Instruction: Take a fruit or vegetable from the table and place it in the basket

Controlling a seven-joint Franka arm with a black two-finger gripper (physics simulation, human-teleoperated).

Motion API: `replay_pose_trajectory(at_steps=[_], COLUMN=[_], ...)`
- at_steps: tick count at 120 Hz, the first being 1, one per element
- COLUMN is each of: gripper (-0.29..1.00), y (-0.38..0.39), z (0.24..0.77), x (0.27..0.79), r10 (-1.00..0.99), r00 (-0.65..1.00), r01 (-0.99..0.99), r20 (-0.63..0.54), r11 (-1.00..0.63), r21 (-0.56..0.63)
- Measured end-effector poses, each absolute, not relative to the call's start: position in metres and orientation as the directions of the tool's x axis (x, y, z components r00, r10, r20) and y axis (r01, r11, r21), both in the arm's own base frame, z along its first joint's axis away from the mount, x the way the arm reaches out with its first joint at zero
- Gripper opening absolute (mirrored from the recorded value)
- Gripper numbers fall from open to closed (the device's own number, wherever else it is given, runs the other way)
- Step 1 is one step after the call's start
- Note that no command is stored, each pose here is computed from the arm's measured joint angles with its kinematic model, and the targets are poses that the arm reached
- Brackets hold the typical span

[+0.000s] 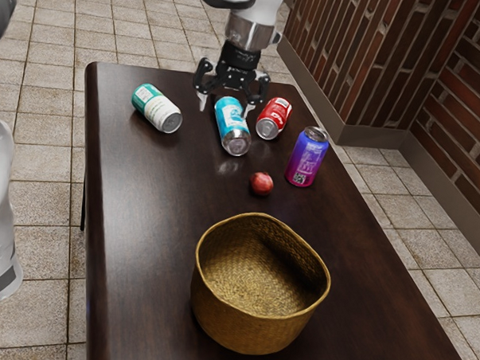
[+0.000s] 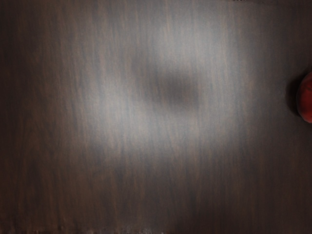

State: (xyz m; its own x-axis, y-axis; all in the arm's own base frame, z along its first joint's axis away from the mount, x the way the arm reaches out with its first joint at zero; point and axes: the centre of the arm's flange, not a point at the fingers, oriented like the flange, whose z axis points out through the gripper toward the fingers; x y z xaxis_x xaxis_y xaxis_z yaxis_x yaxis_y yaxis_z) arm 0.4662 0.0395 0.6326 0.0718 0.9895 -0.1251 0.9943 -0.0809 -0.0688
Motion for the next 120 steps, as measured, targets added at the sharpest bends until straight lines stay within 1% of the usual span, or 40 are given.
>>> replay_pose_trajectory(at_steps=[9, 18, 22, 28, 34, 41, 45, 55, 61, 68, 74, 81, 86, 102, 120], gripper=[0.7, 0.7, 0.7, 0.7, 0.7, 0.7, 0.7, 0.7, 0.7, 0.7, 0.7, 0.7, 0.7, 0.7, 0.7], y=[0.037, 0.036, 0.043, 0.053, 0.058, 0.04, 0.027, 0.004, 0.011, 0.01, -0.003, -0.027, -0.033, 0.022, 0.033], z=[0.631, 0.643, 0.641, 0.629, 0.635, 0.653, 0.661, 0.66, 0.652, 0.653, 0.646, 0.627, 0.609, 0.572, 0.535], x=[0.47, 0.468, 0.468, 0.474, 0.473, 0.47, 0.472, 0.479, 0.49, 0.501, 0.51, 0.52, 0.517, 0.515, 0.532], r10=[0.992, 0.983, 0.965, 0.918, 0.867, 0.832, 0.835, 0.9, 0.934, 0.961, 0.965, 0.939, 0.912, 0.858, 0.753], r00=[-0.033, -0.129, -0.192, -0.288, -0.358, -0.375, -0.363, -0.259, -0.175, -0.029, 0.113, 0.275, 0.36, 0.479, 0.63], r01=[0.998, 0.992, 0.981, 0.957, 0.933, 0.925, 0.929, 0.962, 0.98, 0.994, 0.99, 0.96, 0.933, 0.878, 0.774], r20=[-0.12, -0.128, -0.18, -0.273, -0.347, -0.409, -0.414, -0.351, -0.312, -0.275, -0.237, -0.204, -0.196, -0.184, -0.189], r11=[0.027, 0.128, 0.191, 0.281, 0.349, 0.367, 0.358, 0.272, 0.194, 0.056, -0.087, -0.258, -0.348, -0.471, -0.629], r21=[-0.053, -0.011, -0.018, -0.065, -0.089, -0.101, -0.092, -0.012, 0.032, 0.092, 0.115, 0.108, 0.095, 0.087, 0.076])
